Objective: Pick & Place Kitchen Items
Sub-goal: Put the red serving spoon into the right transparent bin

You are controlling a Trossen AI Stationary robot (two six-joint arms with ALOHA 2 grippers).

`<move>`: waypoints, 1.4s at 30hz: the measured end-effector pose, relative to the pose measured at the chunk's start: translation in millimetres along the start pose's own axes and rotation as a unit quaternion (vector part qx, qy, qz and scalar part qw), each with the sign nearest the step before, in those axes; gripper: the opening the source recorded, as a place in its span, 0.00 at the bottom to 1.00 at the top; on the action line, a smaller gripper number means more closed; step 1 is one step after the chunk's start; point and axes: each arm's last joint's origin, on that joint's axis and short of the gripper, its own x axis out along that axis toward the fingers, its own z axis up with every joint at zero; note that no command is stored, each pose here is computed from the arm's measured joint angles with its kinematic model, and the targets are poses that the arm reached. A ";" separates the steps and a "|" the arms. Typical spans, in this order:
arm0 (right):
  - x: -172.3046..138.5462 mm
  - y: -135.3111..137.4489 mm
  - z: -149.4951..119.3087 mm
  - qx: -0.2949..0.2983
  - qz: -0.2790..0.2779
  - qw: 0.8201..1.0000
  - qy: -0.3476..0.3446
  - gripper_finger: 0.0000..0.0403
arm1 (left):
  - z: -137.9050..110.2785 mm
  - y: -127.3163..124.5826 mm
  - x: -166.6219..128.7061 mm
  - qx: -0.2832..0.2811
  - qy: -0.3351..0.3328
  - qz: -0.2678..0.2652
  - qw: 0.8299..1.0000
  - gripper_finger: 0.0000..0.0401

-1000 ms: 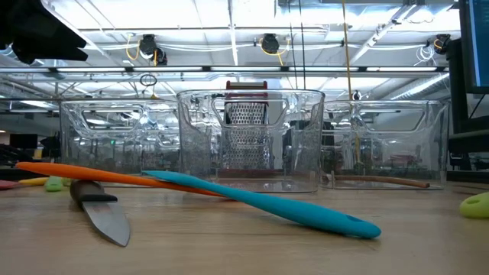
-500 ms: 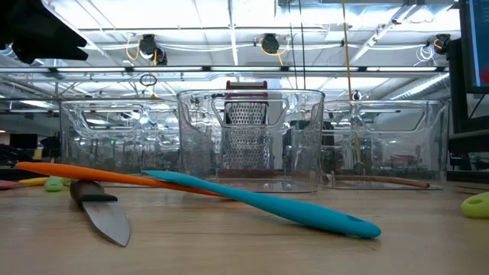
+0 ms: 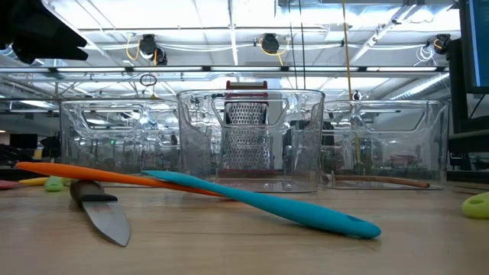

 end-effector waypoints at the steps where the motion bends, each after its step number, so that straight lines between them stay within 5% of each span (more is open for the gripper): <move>1: 0.2 -0.2 2.8 -0.036 0.012 0.999 -0.008 0.07 | 0.0 0.0 -0.1 0.000 0.000 0.000 1.000 0.54; 6: 1.3 -0.6 11.4 -0.220 0.060 0.973 -0.041 0.07 | 0.0 0.0 0.0 0.001 0.000 0.000 1.000 0.54; 11: 1.0 1.6 16.5 -0.363 0.123 0.920 -0.079 0.07 | 0.0 0.0 0.0 0.001 0.001 0.000 1.000 0.54; 14: 0.9 1.1 17.8 -0.407 0.155 0.896 -0.091 0.07 | 0.0 0.0 0.0 0.001 0.001 0.000 1.000 0.54; 18: 2.4 -4.6 19.8 -0.404 0.144 0.899 -0.089 0.07 | 0.0 0.0 0.0 0.004 0.001 0.000 1.000 0.54; 24: 5.6 -15.4 31.8 -0.316 0.095 0.937 -0.118 0.07 | 0.0 -0.1 0.0 0.005 0.001 -0.001 1.000 0.54; 30: 9.3 -32.9 46.8 -0.112 -0.102 0.970 -0.187 0.07 | 0.1 -0.4 0.0 -0.010 0.001 -0.001 1.000 0.54; 36: 8.2 -48.0 47.8 0.079 -0.183 0.954 -0.223 0.07 | 0.1 -0.4 -0.1 -0.011 0.002 -0.002 1.000 0.54; 42: -8.8 -69.4 45.2 0.181 -0.284 0.911 -0.238 0.07 | 0.0 -0.5 0.0 -0.010 0.002 -0.002 1.000 0.54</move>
